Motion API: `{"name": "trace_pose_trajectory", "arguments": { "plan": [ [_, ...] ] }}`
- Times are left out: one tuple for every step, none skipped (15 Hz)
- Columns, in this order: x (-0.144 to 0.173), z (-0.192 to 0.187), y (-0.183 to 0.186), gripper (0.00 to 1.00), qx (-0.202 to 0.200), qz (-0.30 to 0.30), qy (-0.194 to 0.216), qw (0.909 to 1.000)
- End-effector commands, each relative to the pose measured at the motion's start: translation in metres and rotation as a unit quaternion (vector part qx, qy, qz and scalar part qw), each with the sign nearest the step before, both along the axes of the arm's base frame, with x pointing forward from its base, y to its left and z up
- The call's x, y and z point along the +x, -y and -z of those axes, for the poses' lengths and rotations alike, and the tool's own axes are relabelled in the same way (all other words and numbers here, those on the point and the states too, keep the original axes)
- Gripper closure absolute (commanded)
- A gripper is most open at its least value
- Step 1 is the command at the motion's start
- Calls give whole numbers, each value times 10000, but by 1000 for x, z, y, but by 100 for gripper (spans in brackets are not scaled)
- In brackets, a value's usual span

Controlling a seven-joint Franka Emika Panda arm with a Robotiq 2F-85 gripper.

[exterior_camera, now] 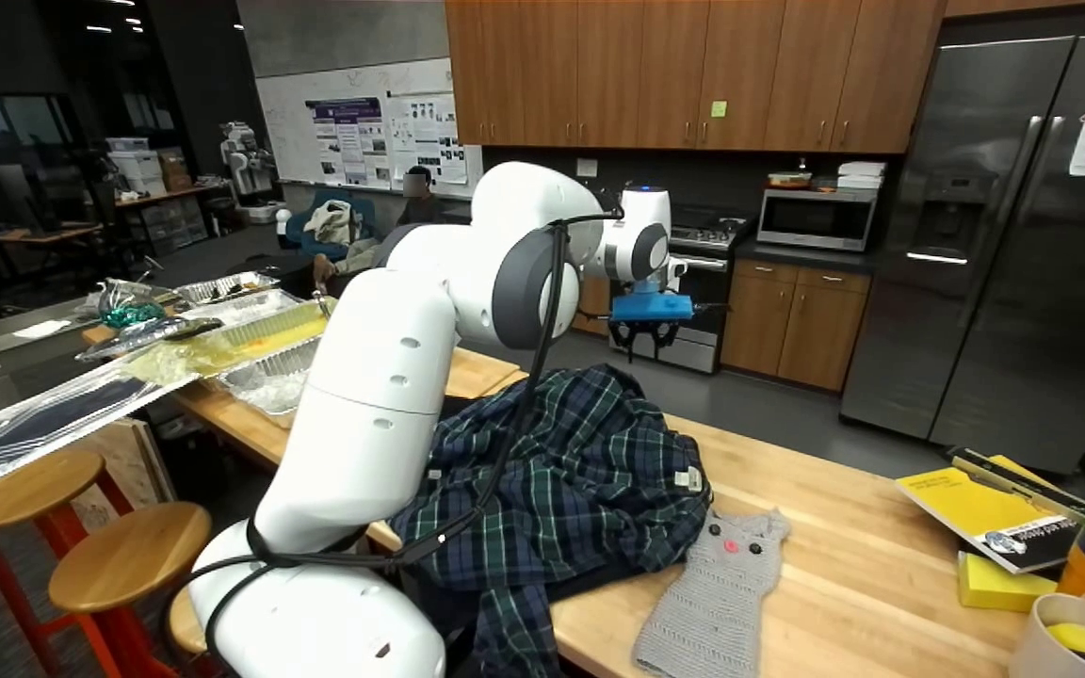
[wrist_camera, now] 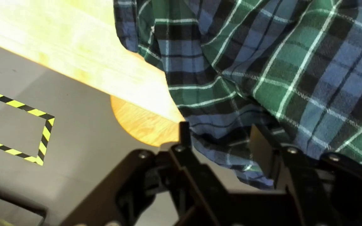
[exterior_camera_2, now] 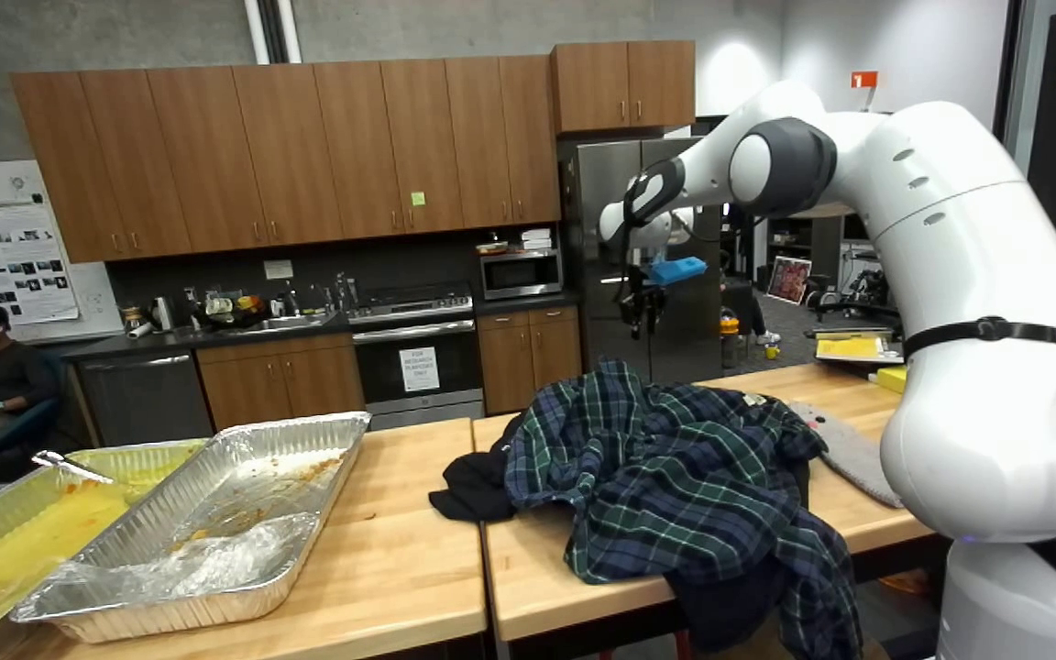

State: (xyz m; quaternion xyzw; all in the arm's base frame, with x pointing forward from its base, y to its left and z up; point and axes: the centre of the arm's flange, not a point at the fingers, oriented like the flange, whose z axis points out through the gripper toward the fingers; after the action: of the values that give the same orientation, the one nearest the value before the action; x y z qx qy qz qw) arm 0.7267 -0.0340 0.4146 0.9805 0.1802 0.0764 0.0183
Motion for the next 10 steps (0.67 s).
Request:
{"name": "trace_pose_trajectory", "arguments": {
  "plan": [
    [-38, 21, -13, 17, -502, -83, 32, 9987],
    [-52, 30, -18, 9, -692, -149, 13, 9975],
    [-64, 39, -23, 3, -856, -222, -19, 9961],
    [-80, 48, -28, 1, -1001, -259, -65, 9946],
    [-98, 53, -31, 0, -1131, -287, -95, 9931],
    [-110, 55, -34, 0, -1242, -326, -83, 9917],
    [-120, 57, -36, 0, -1332, -354, -48, 9904],
    [-131, 58, -39, 0, -1391, -397, 3, 9895],
    [-142, 58, -42, 0, -1446, -435, 103, 9885],
    [-153, 58, -45, 0, -1503, -541, 253, 9868]
  ]
}}
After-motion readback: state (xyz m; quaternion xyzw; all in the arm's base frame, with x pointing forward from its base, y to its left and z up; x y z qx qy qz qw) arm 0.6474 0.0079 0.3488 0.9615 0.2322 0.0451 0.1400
